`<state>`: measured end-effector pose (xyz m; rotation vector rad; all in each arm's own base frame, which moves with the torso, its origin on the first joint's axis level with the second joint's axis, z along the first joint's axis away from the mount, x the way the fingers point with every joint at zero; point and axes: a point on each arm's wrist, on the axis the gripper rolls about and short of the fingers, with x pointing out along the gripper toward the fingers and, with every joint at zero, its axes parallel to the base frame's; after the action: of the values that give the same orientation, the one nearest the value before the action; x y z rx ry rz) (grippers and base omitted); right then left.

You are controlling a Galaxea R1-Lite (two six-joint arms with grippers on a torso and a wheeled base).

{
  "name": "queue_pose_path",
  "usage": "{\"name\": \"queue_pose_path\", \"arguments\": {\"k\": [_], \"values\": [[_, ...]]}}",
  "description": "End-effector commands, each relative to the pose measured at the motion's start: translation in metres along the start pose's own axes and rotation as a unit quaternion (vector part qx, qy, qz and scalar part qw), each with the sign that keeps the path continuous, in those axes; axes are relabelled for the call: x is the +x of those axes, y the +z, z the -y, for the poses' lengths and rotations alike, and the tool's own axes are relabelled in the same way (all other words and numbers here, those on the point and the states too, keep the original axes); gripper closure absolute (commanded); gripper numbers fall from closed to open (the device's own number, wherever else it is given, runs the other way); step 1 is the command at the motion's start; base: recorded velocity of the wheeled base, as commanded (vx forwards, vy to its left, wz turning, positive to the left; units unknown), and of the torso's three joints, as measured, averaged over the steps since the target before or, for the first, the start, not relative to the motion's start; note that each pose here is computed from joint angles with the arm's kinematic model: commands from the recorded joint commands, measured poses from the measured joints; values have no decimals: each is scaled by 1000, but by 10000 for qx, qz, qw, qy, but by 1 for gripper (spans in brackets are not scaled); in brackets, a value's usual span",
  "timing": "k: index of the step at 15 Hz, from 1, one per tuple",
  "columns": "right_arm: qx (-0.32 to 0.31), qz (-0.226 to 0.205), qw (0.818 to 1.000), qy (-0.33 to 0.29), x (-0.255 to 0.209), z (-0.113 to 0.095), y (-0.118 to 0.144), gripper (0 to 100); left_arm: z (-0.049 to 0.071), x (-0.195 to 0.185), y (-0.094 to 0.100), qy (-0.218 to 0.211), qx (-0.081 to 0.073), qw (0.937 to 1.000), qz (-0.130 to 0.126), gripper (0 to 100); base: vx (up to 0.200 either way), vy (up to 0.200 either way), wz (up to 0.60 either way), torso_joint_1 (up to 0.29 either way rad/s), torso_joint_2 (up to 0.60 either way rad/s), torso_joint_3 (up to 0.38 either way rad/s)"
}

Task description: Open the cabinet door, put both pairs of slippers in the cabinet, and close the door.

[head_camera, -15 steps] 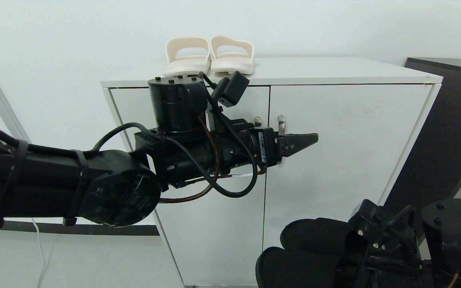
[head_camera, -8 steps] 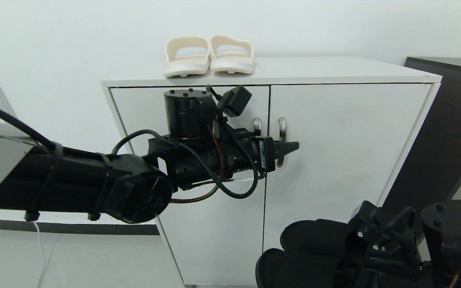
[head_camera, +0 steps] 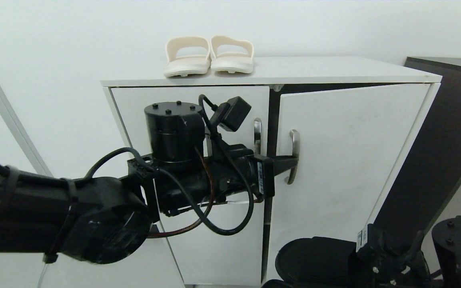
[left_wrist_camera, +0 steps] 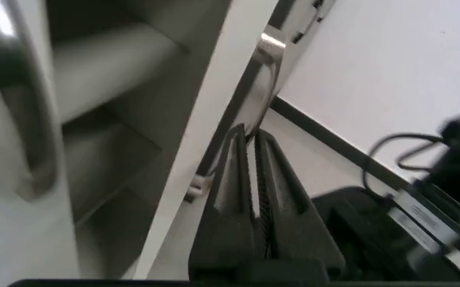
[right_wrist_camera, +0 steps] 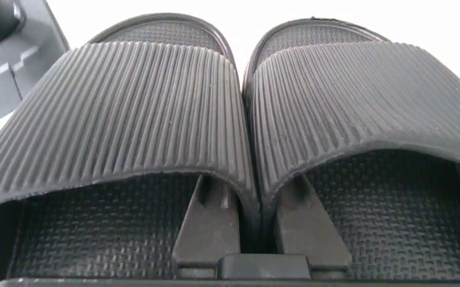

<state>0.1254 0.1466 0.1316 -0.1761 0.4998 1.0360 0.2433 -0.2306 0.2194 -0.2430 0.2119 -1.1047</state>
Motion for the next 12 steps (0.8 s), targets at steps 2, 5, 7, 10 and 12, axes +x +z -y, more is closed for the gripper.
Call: {"name": "queue_pose_path", "arguments": {"k": [2, 5, 7, 10, 12], "values": [[-14, 14, 10000, 97, -4, -1, -2, 100, 25, -22, 3, -245, 34, 9997, 87, 100, 0, 0, 0, 0, 0, 0], [-26, 14, 9999, 127, -5, -2, -3, 100, 29, -41, 4, -205, -83, 9996, 157, 100, 0, 0, 0, 0, 0, 0], [-45, 13, 9999, 133, -5, -2, -3, 100, 22, -46, 6, -53, -274, 9994, 198, 100, 0, 0, 0, 0, 0, 0], [-74, -24, 9998, 193, -5, -5, -5, 100, 7, -26, 5, 5, -502, 9984, 250, 100, 0, 0, 0, 0, 0, 0], [-119, -119, 9994, 293, -5, -10, -10, 100, -3, -4, 1, -48, -464, 9984, 306, 100, 0, 0, 0, 0, 0, 0]]}}
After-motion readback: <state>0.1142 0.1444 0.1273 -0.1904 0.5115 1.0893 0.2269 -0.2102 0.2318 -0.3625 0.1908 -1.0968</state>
